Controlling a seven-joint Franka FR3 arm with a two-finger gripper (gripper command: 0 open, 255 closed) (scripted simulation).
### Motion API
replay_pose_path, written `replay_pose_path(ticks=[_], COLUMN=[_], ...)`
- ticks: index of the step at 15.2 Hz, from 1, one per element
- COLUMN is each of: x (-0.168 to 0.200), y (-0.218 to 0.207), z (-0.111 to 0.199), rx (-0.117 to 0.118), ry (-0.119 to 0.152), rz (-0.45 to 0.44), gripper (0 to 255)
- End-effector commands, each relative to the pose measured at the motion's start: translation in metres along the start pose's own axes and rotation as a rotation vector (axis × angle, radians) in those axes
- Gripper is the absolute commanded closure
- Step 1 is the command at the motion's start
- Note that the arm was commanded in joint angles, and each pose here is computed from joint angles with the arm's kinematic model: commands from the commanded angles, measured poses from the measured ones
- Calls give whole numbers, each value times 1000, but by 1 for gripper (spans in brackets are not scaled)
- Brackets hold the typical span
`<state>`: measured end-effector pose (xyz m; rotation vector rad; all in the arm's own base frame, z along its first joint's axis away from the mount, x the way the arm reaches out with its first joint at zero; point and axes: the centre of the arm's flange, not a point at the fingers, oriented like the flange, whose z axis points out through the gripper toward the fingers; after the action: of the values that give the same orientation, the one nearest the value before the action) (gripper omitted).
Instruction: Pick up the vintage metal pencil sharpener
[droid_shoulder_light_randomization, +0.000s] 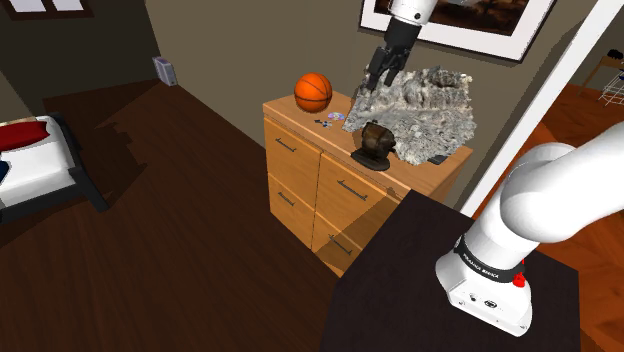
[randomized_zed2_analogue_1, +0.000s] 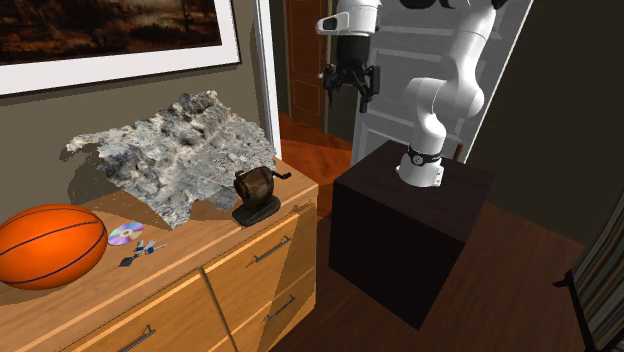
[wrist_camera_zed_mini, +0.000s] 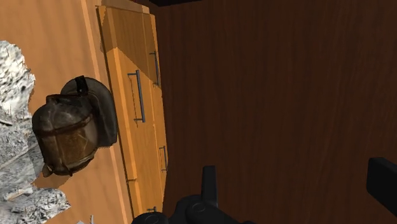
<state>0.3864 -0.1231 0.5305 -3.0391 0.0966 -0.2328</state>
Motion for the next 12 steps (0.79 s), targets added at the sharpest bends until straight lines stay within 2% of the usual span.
replay_pose_path(ticks=[1, 12], x=[3, 23], y=[22, 133], z=[17, 110], rx=[-3, -13], ry=[-8, -59], rz=[22, 141], gripper=[0, 0])
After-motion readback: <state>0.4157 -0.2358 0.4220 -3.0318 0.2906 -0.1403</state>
